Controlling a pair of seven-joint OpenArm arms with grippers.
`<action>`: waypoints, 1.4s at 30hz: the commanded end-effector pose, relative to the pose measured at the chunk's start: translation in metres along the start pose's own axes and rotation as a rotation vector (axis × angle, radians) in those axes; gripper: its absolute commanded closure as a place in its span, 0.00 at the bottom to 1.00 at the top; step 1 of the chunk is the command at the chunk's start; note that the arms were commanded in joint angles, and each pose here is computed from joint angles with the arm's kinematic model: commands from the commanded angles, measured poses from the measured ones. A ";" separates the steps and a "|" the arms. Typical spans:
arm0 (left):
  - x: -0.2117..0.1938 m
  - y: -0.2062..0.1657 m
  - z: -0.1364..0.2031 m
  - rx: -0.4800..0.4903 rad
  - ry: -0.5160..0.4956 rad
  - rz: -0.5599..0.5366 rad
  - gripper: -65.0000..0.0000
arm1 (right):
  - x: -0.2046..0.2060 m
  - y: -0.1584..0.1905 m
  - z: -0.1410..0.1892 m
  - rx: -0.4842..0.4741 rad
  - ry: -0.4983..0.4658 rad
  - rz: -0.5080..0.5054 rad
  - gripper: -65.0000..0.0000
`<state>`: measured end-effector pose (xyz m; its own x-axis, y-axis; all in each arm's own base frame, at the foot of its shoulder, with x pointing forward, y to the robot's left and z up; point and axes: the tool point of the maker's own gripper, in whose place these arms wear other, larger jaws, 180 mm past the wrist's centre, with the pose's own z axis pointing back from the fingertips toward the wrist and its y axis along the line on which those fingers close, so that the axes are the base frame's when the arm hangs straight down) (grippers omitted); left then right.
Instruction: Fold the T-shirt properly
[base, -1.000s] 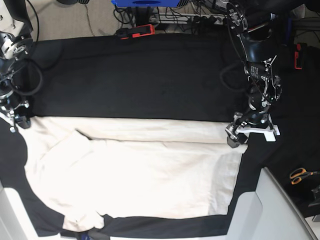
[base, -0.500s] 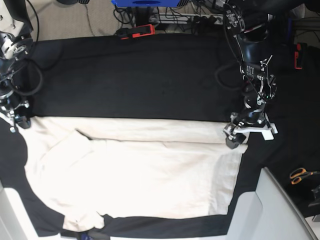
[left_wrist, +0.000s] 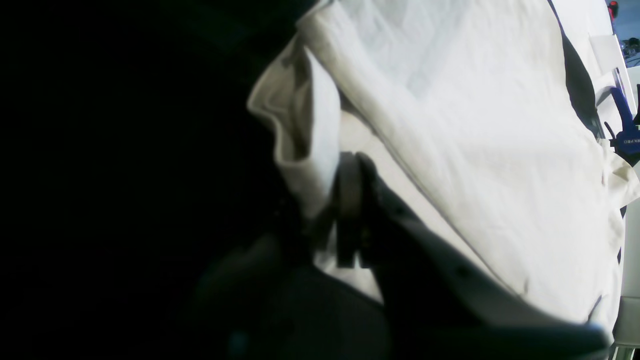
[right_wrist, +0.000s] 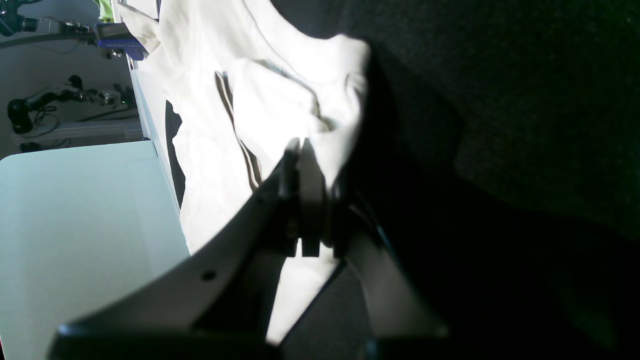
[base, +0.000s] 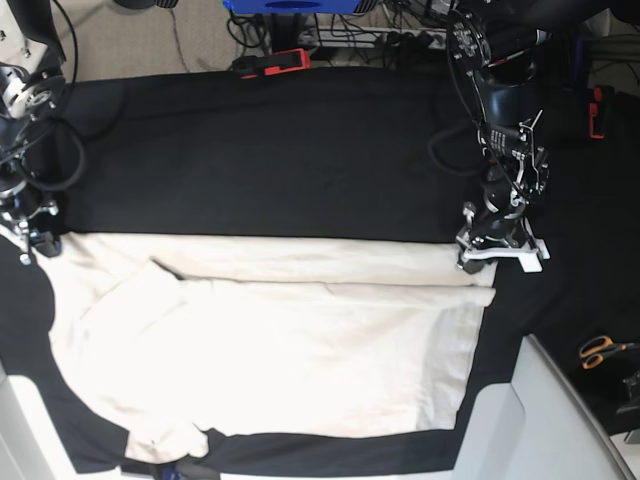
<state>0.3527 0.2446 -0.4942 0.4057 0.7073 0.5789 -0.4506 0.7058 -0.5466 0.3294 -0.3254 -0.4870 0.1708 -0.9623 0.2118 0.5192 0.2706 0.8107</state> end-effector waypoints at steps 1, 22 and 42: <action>-0.013 0.002 -0.001 0.019 0.061 -0.008 1.00 | 0.014 0.008 0.001 0.016 -0.022 0.017 0.99; -0.016 0.027 0.044 0.035 0.096 -0.142 1.00 | 0.039 -0.002 0.033 -0.025 -0.055 0.207 1.00; -0.036 0.055 0.119 0.071 0.146 -0.270 1.00 | 0.040 -0.043 0.089 -0.133 -0.037 0.347 1.00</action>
<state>0.2120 0.2454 -0.4823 0.6473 0.5082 0.5680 -0.3706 0.8611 -0.3481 0.2341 -0.3583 -0.4808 0.3614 -0.8272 0.4303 0.5511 0.5617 0.6170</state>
